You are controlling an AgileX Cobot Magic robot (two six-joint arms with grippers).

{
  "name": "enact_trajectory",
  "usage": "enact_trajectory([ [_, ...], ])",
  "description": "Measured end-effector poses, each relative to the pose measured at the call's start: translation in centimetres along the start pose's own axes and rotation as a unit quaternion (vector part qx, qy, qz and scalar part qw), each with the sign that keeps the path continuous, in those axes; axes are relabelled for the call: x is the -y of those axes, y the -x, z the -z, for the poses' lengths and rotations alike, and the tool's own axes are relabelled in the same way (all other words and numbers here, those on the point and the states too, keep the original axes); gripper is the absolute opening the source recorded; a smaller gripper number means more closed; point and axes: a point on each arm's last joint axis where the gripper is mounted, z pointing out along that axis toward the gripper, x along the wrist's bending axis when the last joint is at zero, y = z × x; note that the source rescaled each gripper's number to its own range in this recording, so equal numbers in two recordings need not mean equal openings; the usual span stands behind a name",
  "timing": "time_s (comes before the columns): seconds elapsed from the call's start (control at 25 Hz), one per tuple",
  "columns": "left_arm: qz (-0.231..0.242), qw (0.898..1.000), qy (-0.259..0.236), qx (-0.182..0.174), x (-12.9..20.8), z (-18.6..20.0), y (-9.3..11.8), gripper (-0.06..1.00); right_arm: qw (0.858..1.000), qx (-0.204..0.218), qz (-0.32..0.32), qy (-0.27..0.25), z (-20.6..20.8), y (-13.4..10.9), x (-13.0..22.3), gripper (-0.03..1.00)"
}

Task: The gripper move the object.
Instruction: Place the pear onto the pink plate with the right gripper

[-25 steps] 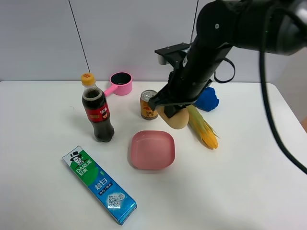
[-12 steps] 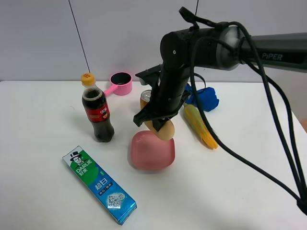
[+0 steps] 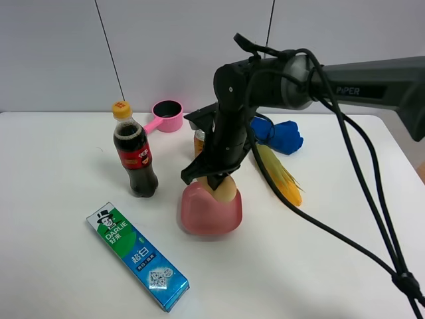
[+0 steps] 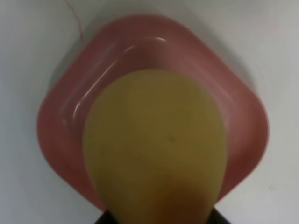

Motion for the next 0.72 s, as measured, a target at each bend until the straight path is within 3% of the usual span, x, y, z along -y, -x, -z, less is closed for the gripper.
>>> enact_trajectory([
  [0.72,0.000,1.000,0.000,0.000,0.0,0.0,0.0,1.00,1.000,-0.004,-0.003,-0.018,-5.3,0.2,-0.3,0.00],
])
